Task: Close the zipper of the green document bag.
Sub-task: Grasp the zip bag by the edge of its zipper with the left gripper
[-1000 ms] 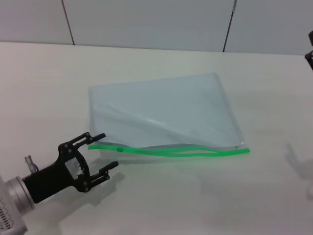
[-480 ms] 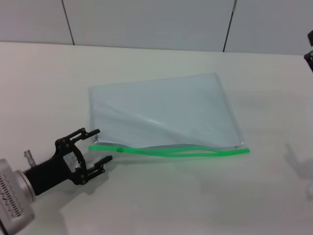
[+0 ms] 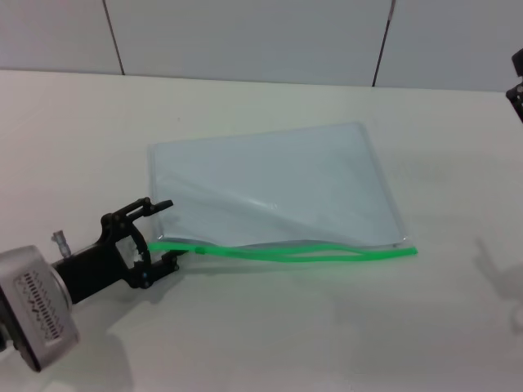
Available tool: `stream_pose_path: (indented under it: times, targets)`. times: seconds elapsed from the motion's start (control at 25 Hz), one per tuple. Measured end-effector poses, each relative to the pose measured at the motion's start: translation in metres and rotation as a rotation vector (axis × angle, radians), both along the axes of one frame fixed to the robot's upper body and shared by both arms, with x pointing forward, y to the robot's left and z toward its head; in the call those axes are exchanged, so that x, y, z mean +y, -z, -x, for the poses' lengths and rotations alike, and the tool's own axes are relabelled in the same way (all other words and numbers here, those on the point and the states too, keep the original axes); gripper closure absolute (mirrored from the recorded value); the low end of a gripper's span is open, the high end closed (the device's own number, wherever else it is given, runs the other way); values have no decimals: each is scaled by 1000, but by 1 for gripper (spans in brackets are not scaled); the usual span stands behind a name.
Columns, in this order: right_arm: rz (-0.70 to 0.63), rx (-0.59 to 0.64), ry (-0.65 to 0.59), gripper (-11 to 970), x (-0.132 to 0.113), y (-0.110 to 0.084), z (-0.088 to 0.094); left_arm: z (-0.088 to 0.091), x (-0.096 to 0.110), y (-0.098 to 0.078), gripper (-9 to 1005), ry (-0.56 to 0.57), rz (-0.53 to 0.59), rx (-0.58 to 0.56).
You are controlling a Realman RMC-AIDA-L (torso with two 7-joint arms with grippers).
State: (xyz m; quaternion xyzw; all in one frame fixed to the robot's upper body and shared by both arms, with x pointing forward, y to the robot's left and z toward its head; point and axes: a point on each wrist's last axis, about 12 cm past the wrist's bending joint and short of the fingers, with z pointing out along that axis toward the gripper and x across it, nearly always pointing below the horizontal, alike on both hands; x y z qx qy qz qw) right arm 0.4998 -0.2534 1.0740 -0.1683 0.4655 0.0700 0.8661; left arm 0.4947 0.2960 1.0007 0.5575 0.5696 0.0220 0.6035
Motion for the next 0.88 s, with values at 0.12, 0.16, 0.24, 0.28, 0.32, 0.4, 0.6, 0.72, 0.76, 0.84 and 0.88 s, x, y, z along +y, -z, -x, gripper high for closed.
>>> stream_pose_path:
  times: [0.12,0.16,0.24,0.28,0.32,0.4,0.6,0.72,0.76,0.84,0.88]
  targets:
    - [-1,1,0,109,0,0,0,-6,-2,-2,298,5,-16,-23]
    - [-2,1,0,109,0,0,0,-8,-3,-3,298,7,-22,-29]
    - [-3,1,-1,108,1,0,0,-13,-5,-5,299,14,-31,-38]
    - [-3,1,-2,108,1,0,0,-16,-7,-6,299,18,-35,-40]
    - [-3,1,-2,108,1,0,0,-18,-9,-7,300,22,-38,-41]
    - [-4,1,-3,108,1,0,0,-22,-12,-6,301,30,-50,-40]
    - [-5,1,-4,108,2,0,0,-29,-19,-3,303,26,-102,-35]
    - [-5,-1,-7,108,2,-1,-1,-32,-22,-1,352,32,-136,-44]
    - [-5,-1,-7,108,2,-1,-1,-32,-22,-1,375,35,-149,-52]
    - [-5,-2,-9,109,3,-1,-1,-34,-23,-2,423,42,-164,-64]
    - [-5,-2,-10,109,3,-1,-1,-35,-23,-2,450,45,-168,-69]
